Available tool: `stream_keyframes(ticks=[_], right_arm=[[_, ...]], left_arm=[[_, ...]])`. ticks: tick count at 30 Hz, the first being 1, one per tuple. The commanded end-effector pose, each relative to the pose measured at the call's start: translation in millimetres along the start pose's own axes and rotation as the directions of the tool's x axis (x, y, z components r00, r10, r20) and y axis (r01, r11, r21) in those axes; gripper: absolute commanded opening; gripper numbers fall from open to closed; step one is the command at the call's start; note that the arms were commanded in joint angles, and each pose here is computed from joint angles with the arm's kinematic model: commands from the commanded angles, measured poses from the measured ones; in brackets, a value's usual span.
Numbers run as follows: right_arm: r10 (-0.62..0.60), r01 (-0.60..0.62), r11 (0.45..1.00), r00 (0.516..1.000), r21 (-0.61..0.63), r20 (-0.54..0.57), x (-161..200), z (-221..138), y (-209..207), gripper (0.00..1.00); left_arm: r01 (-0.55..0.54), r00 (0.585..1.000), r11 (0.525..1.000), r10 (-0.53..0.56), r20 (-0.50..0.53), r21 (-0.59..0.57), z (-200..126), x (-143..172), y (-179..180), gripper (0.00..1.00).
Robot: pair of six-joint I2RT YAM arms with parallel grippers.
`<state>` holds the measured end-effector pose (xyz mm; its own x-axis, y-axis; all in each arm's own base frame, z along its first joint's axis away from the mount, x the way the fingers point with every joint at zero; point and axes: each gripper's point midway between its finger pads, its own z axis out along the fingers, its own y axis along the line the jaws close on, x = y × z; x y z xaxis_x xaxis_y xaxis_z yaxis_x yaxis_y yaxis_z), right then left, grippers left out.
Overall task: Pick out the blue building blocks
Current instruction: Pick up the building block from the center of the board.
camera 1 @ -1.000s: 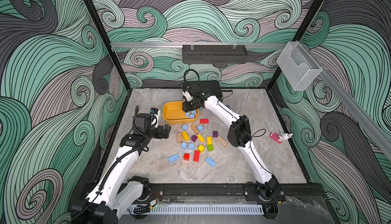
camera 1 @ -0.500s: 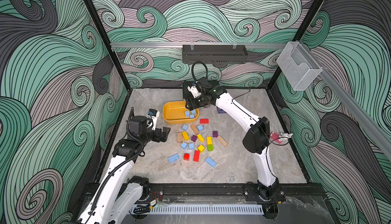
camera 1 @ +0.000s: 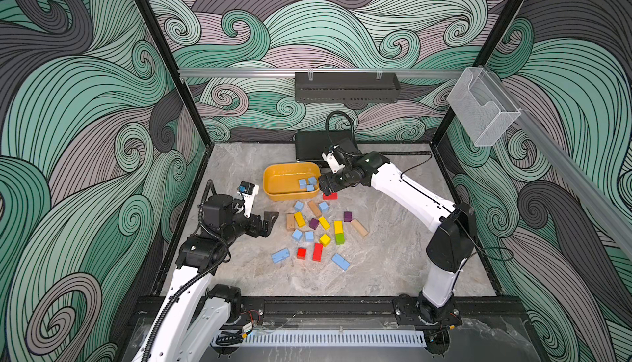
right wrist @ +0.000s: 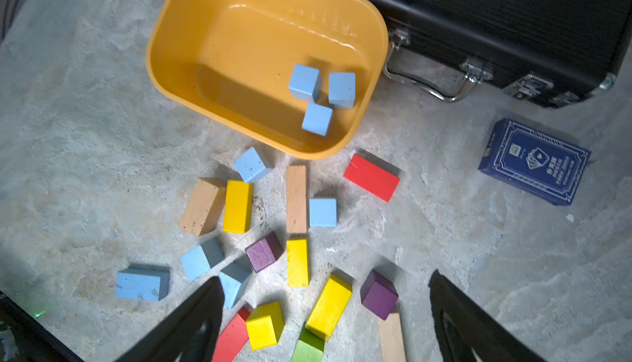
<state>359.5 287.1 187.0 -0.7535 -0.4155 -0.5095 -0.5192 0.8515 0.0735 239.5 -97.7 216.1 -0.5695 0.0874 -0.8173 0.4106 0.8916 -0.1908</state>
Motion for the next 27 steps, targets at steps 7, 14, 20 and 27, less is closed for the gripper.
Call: stream_keyframes(ticks=[7,14,20,27], right_arm=[[0.042,-0.041,0.998,0.998,0.045,-0.038,32.8,5.1,-16.5,0.94],[0.076,-0.073,0.997,0.993,0.038,-0.092,53.8,23.3,-22.3,0.86],[0.069,-0.068,0.998,0.99,0.016,-0.126,58.3,41.3,-19.3,0.78],[0.059,-0.064,0.998,0.984,-0.024,-0.169,56.5,67.0,-11.5,0.68]], left_arm=[[0.002,1.0,0.999,-0.002,0.0,0.053,11.9,10.8,-12.7,0.99],[-0.016,0.999,0.997,0.019,-0.037,0.078,26.9,19.9,-24.6,0.99],[-0.032,0.997,0.996,0.037,-0.061,0.083,39.8,23.7,-31.1,0.99],[0.003,0.998,0.998,0.001,-0.07,0.062,52.7,19.2,-29.9,0.98]])
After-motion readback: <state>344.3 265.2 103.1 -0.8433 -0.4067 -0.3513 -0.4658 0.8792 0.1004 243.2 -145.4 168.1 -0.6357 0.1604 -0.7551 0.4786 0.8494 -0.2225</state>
